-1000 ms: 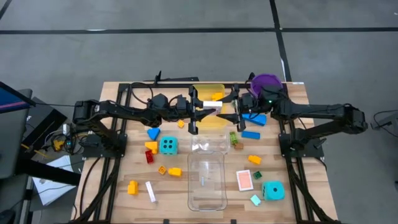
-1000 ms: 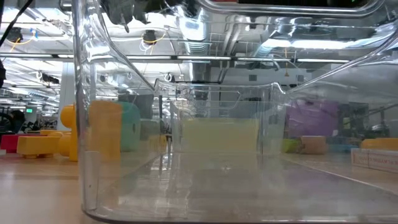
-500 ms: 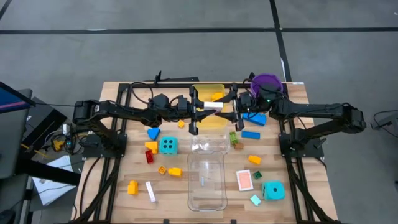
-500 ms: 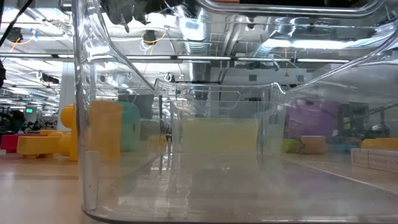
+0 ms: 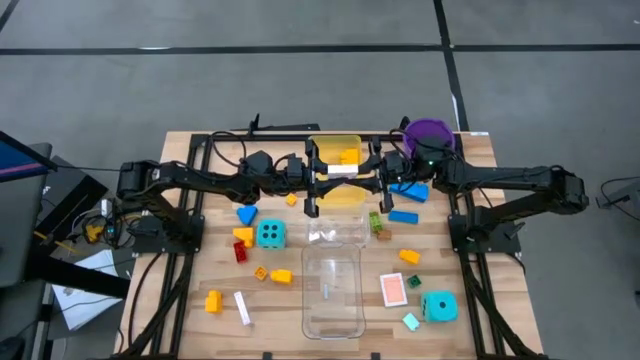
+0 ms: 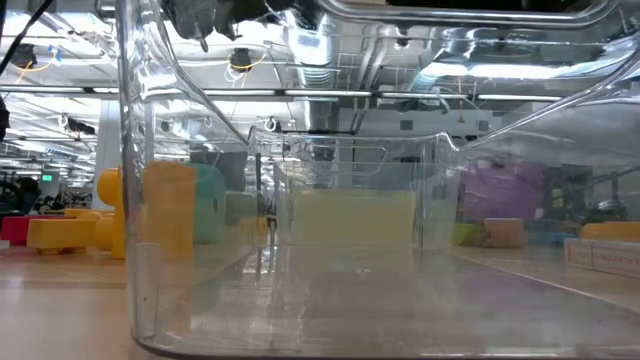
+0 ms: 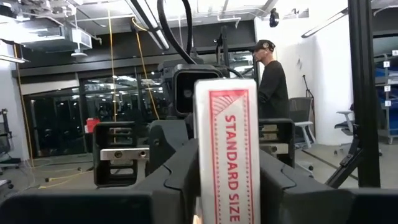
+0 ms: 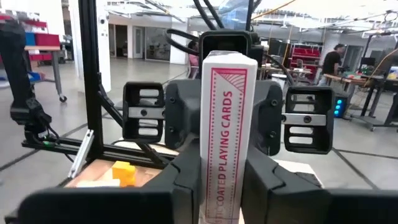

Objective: Pick & Place Toys
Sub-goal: Put the red deck of cards into the top transparent bin

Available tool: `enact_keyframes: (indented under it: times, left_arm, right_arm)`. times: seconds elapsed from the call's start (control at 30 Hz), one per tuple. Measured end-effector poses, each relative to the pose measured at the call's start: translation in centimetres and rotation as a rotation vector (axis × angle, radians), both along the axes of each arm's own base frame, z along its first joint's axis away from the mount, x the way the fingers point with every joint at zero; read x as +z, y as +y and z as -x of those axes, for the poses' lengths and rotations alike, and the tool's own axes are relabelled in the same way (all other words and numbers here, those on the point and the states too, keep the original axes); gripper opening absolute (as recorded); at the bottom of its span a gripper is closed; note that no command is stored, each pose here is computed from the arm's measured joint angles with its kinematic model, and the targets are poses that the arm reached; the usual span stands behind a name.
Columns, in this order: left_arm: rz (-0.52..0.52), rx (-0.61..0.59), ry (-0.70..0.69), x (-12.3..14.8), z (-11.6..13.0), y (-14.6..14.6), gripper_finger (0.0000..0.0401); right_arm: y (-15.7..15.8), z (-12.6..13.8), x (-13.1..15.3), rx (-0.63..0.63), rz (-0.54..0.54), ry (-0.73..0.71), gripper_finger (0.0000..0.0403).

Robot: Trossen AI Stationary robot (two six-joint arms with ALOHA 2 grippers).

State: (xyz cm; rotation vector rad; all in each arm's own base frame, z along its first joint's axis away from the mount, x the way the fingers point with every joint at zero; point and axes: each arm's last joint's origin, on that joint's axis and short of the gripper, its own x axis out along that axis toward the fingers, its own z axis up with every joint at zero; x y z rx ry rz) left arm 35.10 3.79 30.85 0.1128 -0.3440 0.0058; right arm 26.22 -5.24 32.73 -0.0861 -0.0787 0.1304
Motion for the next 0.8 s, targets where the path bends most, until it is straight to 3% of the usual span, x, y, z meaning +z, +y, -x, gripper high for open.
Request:
enact_keyframes:
  times: [0.07, 0.2, 0.33, 0.57, 0.8]
  left_arm:
    - [-0.011, 0.034, 0.000, 0.0, 0.0, 0.1, 0.0118]
    - [-0.127, 0.181, 0.028, 0.4, 0.4, 0.3, 0.0145]
    - [-0.198, 0.303, 0.120, 1.7, 1.8, 0.4, 0.0171]
    - [-0.200, 0.372, 0.308, 3.8, 5.8, 0.3, 0.0190]
    - [-0.099, 0.508, 0.506, 4.1, 9.4, 0.3, 0.0169]
  right_arm:
    - [-0.2, 0.1, 0.0, -0.007, -0.002, 0.004, 0.0062]
    - [-0.4, 0.7, 0.2, -0.024, -0.010, 0.024, 0.0062]
    - [-0.6, 1.8, 0.5, -0.054, -0.019, 0.058, 0.0062]
    - [-1.0, 2.5, -0.3, -0.094, -0.069, 0.172, 0.0062]
    - [-1.2, 2.4, -0.9, -0.152, -0.179, 0.237, 0.0062]
